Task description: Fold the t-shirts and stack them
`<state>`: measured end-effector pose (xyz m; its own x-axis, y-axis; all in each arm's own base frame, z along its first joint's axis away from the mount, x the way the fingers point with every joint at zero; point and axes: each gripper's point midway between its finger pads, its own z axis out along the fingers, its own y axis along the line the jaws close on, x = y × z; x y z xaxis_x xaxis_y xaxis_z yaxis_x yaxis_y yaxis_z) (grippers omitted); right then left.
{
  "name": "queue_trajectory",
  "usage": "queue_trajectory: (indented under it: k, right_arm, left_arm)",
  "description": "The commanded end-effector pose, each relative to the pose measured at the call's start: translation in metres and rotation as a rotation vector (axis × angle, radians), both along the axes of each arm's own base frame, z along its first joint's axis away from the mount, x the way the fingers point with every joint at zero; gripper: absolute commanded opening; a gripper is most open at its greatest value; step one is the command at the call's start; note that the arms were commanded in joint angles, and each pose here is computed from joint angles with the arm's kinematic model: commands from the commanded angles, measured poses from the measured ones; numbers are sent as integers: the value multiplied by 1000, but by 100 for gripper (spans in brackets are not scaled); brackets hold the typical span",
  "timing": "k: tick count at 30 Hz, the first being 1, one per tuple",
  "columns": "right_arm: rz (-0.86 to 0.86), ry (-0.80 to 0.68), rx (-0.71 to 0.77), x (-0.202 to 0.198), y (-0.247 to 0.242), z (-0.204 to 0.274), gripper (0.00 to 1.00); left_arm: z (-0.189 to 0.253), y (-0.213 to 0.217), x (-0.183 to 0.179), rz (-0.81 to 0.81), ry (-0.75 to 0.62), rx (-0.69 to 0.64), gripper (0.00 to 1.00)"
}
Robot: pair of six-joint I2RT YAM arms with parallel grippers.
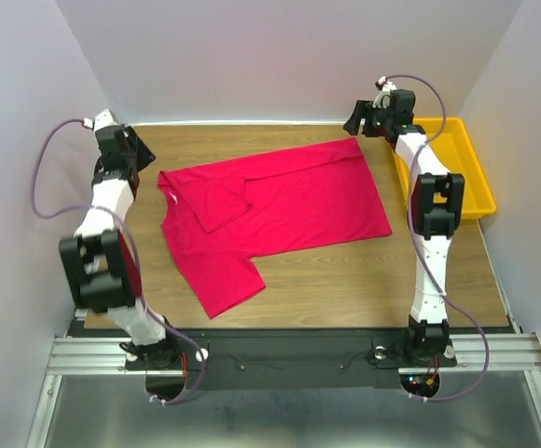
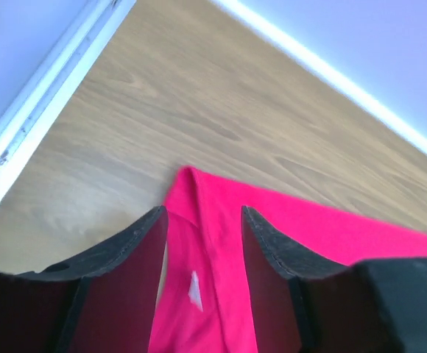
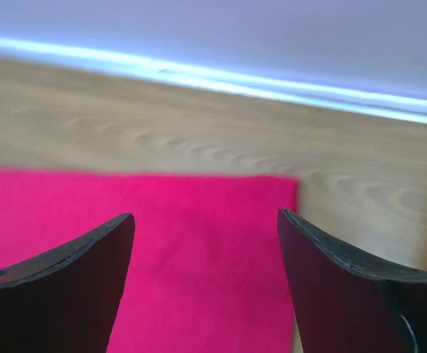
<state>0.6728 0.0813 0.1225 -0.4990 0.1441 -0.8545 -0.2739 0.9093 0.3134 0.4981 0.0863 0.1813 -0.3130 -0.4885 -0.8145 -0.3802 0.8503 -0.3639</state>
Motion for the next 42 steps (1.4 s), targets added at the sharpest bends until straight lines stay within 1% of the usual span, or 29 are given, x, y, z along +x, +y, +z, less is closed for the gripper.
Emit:
queue_trajectory:
  k: [1, 2, 3, 4, 5, 6, 7, 8, 9, 10, 11, 12, 13, 14, 15, 17, 18, 19, 21, 23, 24, 28, 29, 32, 33, 35, 37, 39, 42]
  right_arm:
    - [385, -300, -45, -64, 37, 135, 89]
    - [428, -225, -41, -86, 41, 101, 91]
    - [520, -311, -97, -114, 46, 130, 95]
    - [558, -306, -124, -133, 46, 121, 98]
    - [598, -252, -136, -160, 46, 91, 99]
    - [625, -246, -162, -179, 46, 81, 100]
    - [661, -247, -228, -196, 41, 71, 100]
    - [657, -275, -271, -212, 38, 86, 100]
    - [658, -203, -272, -233, 34, 61, 100]
    - [649, -179, -289, -243, 30, 58, 100]
    - [617, -107, -304, -255, 23, 45, 100]
    - [599, -75, -306, -263, 20, 39, 100]
    - [567, -61, -298, -272, 18, 44, 100]
    - [558, 0, -284, -287, 16, 25, 100]
    - [548, 14, -277, -295, 15, 23, 100]
    - [532, 63, -249, -310, 16, 11, 100]
    - [521, 80, -243, -313, 15, 8, 100]
    - [499, 103, -239, -315, 13, 4, 100]
    - [483, 116, -241, -314, 11, 2, 100]
    - [482, 120, -235, -313, 12, 2, 100]
    - [480, 125, -231, -313, 12, 1, 100]
    - [462, 149, -235, -311, 9, -5, 100]
    - [459, 147, -244, -311, 7, -5, 100]
    - [460, 148, -250, -314, 7, -7, 100]
    - [459, 148, -252, -314, 7, -7, 100]
    - [456, 151, -256, -314, 6, -8, 100]
    - [452, 151, -260, -313, 5, -7, 100]
    - [451, 150, -259, -313, 5, -7, 100]
    - [424, 154, -262, -311, -4, -7, 100]
  left_arm:
    - [92, -23, -58, -66, -262, 133, 67]
    - [93, -27, -71, -52, -281, 95, 96]
    - [85, -28, -99, -29, -282, 69, 98]
    - [81, -30, -111, -13, -281, 34, 98]
    - [74, -28, -123, 7, -273, -8, 98]
    - [66, -34, -135, -5, -259, -65, 98]
    - [58, -48, -151, -76, -255, -129, 96]
    - [50, -54, -159, -85, -233, -184, 94]
    - [30, -64, -171, -99, -159, -242, 91]
    - [24, -80, -181, -137, -128, -318, 88]
    - [15, -86, -188, -140, -87, -360, 86]
    - [5, -92, -195, -140, -46, -403, 82]
    - [-8, -99, -207, -139, 23, -445, 80]
    - [-15, -101, -212, -120, 64, -462, 80]
    - [-22, -113, -217, -141, 114, -470, 80]
    - [-43, -122, -229, -72, 239, -497, 80]
    - [-48, -127, -233, -61, 274, -499, 80]
    - [-55, -130, -242, -26, 345, -468, 80]
    - [-57, -131, -250, 38, 405, -468, 81]
    - [-66, -140, -271, 56, 517, -430, 81]
    - [-75, -147, -288, 75, 603, -419, 81]
    - [-102, -165, -332, 79, 778, -427, 81]
    - [-101, -181, -340, 14, 792, -432, 81]
    - [-103, -197, -361, 3, 871, -451, 79]
    - [-105, -202, -369, -22, 906, -434, 79]
    - [-105, -206, -375, 0, 937, -433, 77]
    - [-105, -211, -382, -17, 951, -411, 72]
    - [-109, -215, -391, 7, 987, -407, 68]
    - [-116, -218, -397, 19, 1012, -394, 67]
